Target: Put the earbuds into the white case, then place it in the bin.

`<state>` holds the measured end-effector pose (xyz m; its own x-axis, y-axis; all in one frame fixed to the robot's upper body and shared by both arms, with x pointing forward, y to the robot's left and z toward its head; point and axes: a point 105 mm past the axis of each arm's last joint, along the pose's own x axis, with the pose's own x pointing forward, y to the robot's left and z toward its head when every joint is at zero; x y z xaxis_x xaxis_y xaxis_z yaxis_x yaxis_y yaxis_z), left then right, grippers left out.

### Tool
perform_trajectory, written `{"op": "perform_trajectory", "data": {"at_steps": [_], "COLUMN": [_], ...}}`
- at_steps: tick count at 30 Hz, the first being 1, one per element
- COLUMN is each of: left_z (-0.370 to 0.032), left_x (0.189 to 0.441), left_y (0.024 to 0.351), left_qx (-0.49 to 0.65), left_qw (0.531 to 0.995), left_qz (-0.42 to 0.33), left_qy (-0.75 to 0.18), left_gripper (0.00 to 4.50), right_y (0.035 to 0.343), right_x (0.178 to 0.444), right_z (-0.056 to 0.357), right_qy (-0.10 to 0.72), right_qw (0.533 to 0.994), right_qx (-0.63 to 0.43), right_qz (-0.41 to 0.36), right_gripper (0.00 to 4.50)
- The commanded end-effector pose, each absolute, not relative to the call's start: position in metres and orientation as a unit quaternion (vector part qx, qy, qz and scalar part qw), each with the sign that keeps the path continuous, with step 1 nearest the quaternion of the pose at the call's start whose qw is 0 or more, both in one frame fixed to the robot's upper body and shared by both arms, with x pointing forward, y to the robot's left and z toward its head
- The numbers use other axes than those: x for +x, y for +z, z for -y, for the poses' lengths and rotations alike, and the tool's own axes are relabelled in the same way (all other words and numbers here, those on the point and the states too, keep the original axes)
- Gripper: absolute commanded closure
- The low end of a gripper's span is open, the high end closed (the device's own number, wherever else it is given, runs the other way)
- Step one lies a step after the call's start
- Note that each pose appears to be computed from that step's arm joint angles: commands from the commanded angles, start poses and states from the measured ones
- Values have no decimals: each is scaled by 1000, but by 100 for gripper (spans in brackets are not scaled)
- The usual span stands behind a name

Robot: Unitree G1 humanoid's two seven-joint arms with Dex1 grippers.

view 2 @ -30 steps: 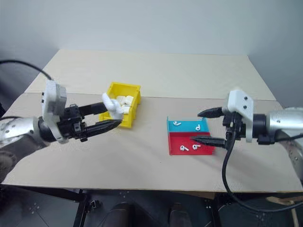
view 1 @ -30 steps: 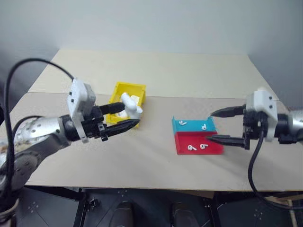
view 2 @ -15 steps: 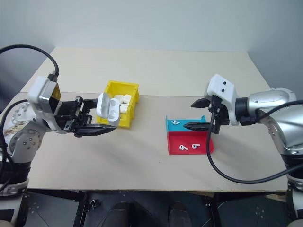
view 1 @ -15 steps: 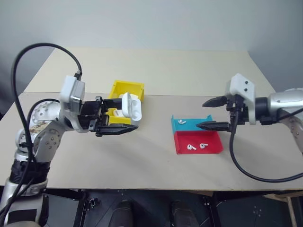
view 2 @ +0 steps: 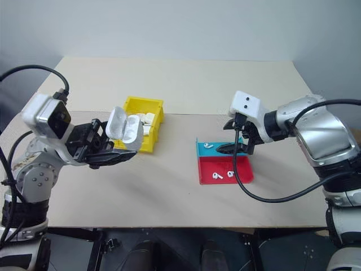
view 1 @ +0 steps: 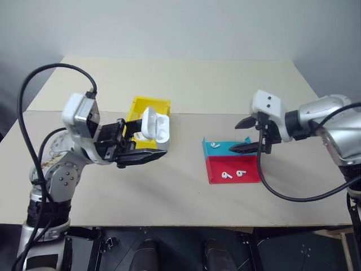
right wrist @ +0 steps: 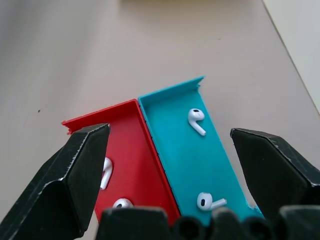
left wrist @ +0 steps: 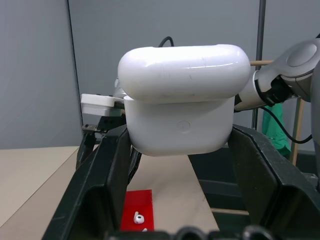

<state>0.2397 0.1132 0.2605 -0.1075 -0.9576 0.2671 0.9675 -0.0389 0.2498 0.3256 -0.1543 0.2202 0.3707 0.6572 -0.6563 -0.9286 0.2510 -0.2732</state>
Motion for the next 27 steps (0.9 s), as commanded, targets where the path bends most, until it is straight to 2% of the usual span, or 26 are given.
{"op": "perform_trajectory", "data": {"at_steps": [1,5,15,27], "left_z": [-111,-112,-109,-106], "left_x": [231,227,225,222], "left_y": [267,267,262,259], "left_qx": [-2,0,2,-3], "left_qw": [658,658,659,654], "left_qz": [201,197,189,184], "left_qy": [-726,-727,-728,-733], "left_gripper": [180,180,180,180], "right_y": [225,201,157,145], "right_x": [310,305,305,304], "right_z": [152,150,150,138], "right_qy": [542,541,483,470], "right_qw": [729,716,715,724], "right_qx": [-359,-362,-380,-369], "right_qz": [-214,-252,-334,-344], "right_gripper": [53,170,170,170]}}
